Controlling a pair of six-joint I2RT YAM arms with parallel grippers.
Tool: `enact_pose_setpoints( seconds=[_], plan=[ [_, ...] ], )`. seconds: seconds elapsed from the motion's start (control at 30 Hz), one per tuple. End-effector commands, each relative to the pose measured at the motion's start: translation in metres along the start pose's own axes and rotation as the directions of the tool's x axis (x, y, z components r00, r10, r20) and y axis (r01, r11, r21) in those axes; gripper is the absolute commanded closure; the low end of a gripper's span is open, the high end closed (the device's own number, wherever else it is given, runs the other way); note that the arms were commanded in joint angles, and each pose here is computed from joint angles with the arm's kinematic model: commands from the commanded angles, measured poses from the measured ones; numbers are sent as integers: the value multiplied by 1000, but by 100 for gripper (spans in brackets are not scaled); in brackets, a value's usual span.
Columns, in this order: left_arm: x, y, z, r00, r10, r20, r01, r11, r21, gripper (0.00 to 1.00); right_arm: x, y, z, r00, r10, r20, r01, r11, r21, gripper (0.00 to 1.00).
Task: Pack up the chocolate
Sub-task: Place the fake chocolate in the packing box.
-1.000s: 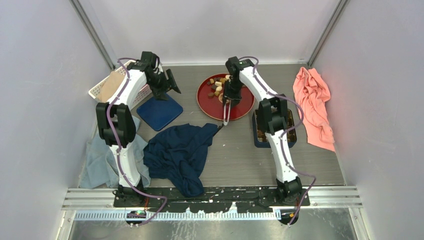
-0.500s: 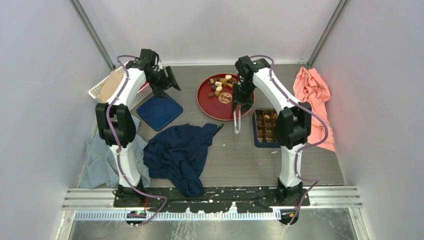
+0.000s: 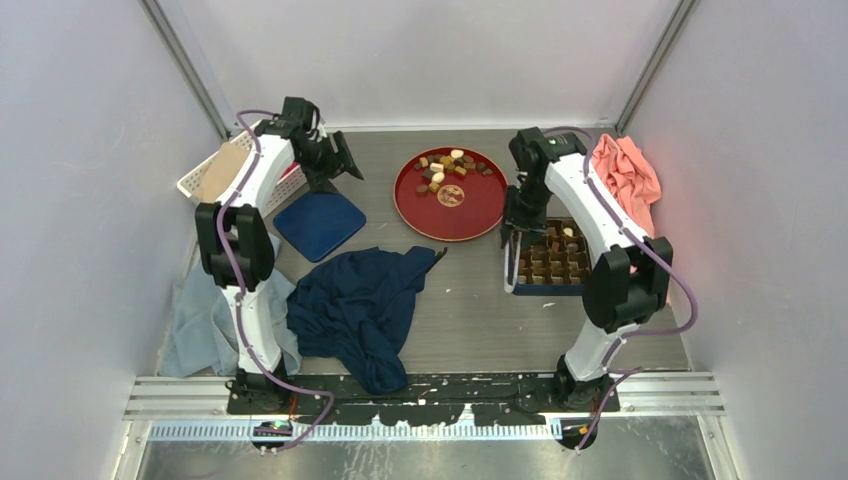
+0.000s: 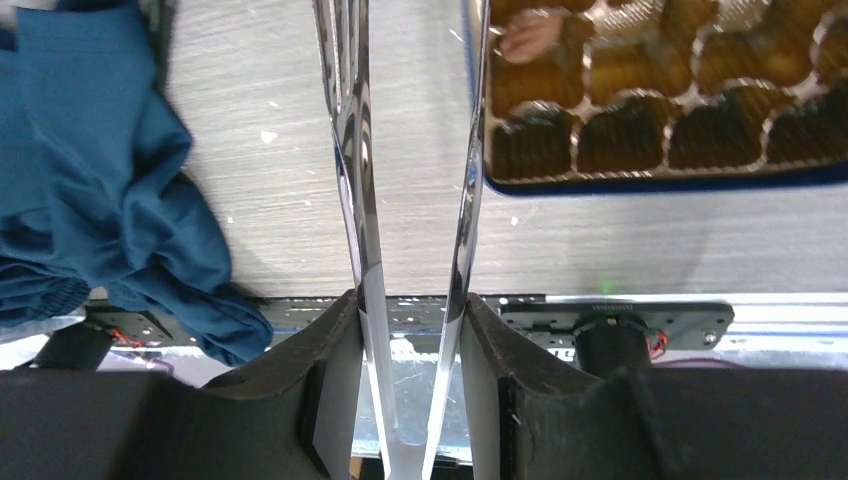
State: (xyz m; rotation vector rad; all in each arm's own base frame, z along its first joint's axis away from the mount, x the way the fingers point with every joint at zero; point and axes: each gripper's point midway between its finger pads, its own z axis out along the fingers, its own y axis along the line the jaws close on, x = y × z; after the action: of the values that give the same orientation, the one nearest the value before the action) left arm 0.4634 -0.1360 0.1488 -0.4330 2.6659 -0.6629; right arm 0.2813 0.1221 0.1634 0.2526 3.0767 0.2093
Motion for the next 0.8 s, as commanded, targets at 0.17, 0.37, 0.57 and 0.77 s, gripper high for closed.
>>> enact_pose_setpoints(
  seconds=[0.17,0.37,0.57,0.77],
  plan=[
    [-17,-14,-11,999,4,49,-6,999,47,27,46,-49,-9,996,88,-3,-88,991,102,94],
    [-19,-18,-9,999,2,49,-5,998,56,27,62,-58,6,994,105,-37,-100,988,118,94],
    [-16,-19,-8,999,3,43,-5,999,54,27,84,-69,22,990,117,-80,-105,985,139,94],
    [-16,-19,-6,999,2,40,-4,999,54,27,84,-76,33,988,126,-85,-111,981,162,94]
  ],
)
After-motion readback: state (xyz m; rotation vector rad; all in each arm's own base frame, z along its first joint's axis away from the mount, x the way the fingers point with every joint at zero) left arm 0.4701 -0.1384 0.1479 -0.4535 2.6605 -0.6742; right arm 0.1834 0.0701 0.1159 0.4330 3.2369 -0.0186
